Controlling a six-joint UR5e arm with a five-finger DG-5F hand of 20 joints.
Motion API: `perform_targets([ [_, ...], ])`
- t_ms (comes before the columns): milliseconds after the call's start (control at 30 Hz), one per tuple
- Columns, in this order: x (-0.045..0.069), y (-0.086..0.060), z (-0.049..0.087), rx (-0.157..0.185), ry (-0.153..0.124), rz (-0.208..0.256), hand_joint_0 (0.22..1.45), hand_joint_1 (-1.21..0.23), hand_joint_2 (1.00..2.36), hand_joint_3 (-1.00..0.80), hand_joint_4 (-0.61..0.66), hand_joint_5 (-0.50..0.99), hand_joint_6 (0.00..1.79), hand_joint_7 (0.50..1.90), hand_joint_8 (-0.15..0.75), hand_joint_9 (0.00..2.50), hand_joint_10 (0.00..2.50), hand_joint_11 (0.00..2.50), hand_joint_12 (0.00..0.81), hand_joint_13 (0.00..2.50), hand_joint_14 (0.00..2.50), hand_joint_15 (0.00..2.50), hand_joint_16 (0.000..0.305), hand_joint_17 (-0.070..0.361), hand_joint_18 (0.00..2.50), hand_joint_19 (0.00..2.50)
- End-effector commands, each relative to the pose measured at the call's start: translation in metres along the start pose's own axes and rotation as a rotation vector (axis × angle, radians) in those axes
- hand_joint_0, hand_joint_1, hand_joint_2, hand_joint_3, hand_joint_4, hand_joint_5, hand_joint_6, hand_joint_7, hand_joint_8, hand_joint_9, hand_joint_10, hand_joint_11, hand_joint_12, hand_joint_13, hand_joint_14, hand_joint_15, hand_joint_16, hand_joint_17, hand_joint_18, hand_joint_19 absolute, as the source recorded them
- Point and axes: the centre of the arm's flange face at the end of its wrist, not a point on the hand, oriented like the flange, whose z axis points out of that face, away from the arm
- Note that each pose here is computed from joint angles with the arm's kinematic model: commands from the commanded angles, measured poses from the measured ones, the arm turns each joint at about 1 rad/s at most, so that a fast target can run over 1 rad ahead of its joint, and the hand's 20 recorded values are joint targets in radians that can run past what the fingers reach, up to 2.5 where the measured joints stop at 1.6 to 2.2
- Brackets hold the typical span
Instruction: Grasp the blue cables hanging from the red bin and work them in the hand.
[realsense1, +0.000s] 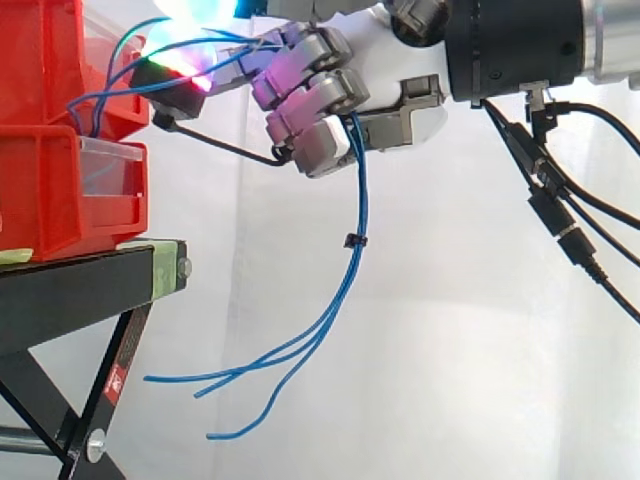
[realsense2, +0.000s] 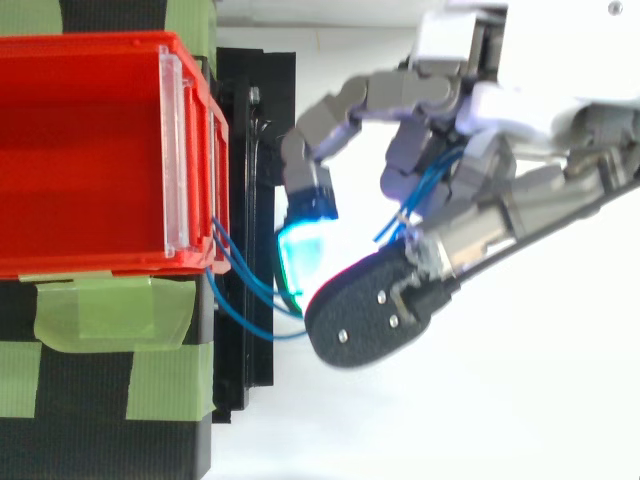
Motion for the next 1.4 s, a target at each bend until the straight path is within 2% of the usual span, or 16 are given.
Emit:
perform_targets([
  [0,0.0062,0.0004,-0.0003,0.000,0.030,-0.001,0.89,-0.67,1.02,-0.26,0.17,0.20,0.89,1.24,0.649,1.84,2.50,2.50,0.730,2.10,2.50,2.00,0.210,0.158,2.50,0.59],
  [867,0.0120,0.0011,-0.0002,-0.003,0.038,-0.008,0.90,-0.67,1.02,-0.28,0.18,0.16,0.95,1.22,0.649,1.84,2.50,2.50,0.730,2.10,2.50,2.00,0.210,0.158,2.50,0.59],
  [1367,0.0107,0.0009,-0.0003,-0.001,0.034,-0.008,0.91,-0.66,1.02,-0.29,0.18,0.15,0.96,1.20,0.649,1.84,2.50,2.50,0.730,2.10,2.50,2.00,0.210,0.158,2.50,0.59],
])
